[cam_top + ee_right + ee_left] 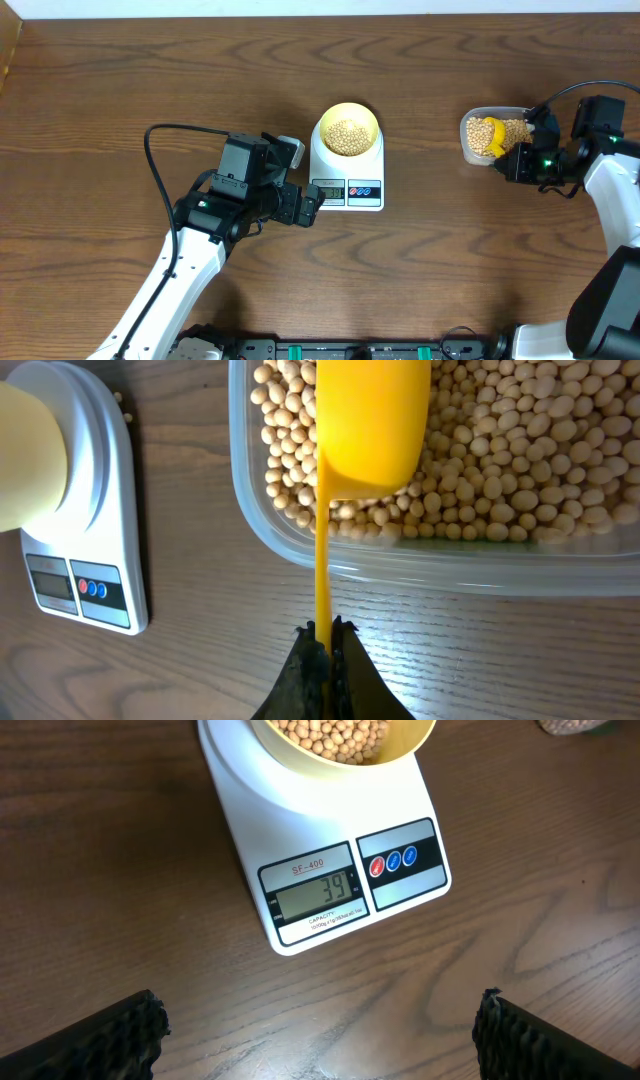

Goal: Scoop item into bowl and weigh 50g on scale
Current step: 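Dig the scoop into the soybeans in the tub with the right gripper, then lift the filled scoop and move it leftward toward the bowl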

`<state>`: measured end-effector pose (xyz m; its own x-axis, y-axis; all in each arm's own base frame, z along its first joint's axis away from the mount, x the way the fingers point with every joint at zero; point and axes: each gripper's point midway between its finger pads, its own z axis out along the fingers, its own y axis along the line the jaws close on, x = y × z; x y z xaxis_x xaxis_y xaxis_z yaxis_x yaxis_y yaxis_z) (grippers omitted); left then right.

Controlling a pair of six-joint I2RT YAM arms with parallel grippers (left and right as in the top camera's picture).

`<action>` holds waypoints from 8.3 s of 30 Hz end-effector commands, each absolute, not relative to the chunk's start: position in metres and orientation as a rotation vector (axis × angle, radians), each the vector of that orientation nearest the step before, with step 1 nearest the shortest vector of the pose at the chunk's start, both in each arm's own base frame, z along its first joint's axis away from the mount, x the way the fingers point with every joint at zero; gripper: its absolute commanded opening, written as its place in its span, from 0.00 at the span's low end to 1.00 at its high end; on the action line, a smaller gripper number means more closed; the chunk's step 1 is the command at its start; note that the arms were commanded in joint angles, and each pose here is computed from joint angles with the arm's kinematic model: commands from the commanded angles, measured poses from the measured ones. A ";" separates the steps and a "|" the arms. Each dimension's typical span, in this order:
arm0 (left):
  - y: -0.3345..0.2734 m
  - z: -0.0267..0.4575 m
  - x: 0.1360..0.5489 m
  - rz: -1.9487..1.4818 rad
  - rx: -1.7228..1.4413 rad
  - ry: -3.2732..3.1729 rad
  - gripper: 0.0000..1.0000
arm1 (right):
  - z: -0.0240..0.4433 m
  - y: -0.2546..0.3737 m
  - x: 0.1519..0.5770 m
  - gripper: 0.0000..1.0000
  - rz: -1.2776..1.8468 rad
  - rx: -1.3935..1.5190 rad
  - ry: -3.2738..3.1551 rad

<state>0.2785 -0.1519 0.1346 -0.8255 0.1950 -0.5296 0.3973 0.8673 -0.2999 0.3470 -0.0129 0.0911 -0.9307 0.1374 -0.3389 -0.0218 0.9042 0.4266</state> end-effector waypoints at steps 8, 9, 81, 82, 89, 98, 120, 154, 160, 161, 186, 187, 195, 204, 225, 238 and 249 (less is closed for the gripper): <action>-0.151 0.134 0.280 -0.540 0.433 2.544 1.00 | 0.092 -0.008 0.347 0.01 0.673 0.113 2.691; -0.151 0.134 0.280 -0.540 0.433 2.544 1.00 | 0.092 -0.008 0.348 0.01 0.678 0.134 2.692; -0.151 0.134 0.280 -0.540 0.433 2.544 1.00 | 0.145 -0.037 0.350 0.01 1.271 0.684 2.337; -0.151 0.134 0.280 -0.540 0.433 2.544 1.00 | 0.146 -0.035 0.350 0.01 1.286 0.679 2.329; -0.151 0.134 0.280 -0.540 0.433 2.544 1.00 | 0.159 -0.026 0.349 0.01 1.400 0.650 2.272; -0.151 0.134 0.280 -0.540 0.433 2.544 1.00 | 0.176 -0.013 0.348 0.01 1.539 0.607 2.206; -0.151 0.134 0.280 -0.540 0.433 2.544 1.00 | 0.198 0.088 0.337 0.01 1.814 0.246 2.246; -0.151 0.134 0.280 -0.539 0.433 2.544 1.00 | 0.199 0.175 0.344 0.01 1.775 -0.044 2.338; -0.151 0.134 0.280 -0.540 0.433 2.544 1.00 | 0.200 0.176 0.345 0.01 1.762 -0.081 2.319; -0.151 0.134 0.280 -0.539 0.433 2.544 1.00 | 0.201 0.176 0.346 0.01 1.759 -0.088 2.313; -0.151 0.134 0.280 -0.540 0.433 2.544 1.00 | 0.201 0.174 0.370 0.01 1.820 0.121 2.323; -0.151 0.134 0.280 -0.539 0.433 2.544 1.00 | 0.199 0.175 0.370 0.01 1.832 0.123 2.327; -0.151 0.134 0.280 -0.540 0.433 2.544 1.00 | 0.204 0.176 0.372 0.01 1.859 0.060 2.285; -0.151 0.134 0.280 -0.540 0.433 2.544 1.00 | 0.205 0.167 0.376 0.01 1.847 0.077 2.269; -0.151 0.134 0.280 -0.540 0.433 2.544 1.00 | 0.204 0.167 0.380 0.01 1.812 0.076 2.266; -0.151 0.134 0.280 -0.540 0.433 2.544 1.00 | 0.202 0.187 0.376 0.01 1.774 -0.022 2.270; -0.151 0.134 0.280 -0.540 0.433 2.544 1.00 | 0.176 0.181 0.394 0.01 1.459 -0.101 2.290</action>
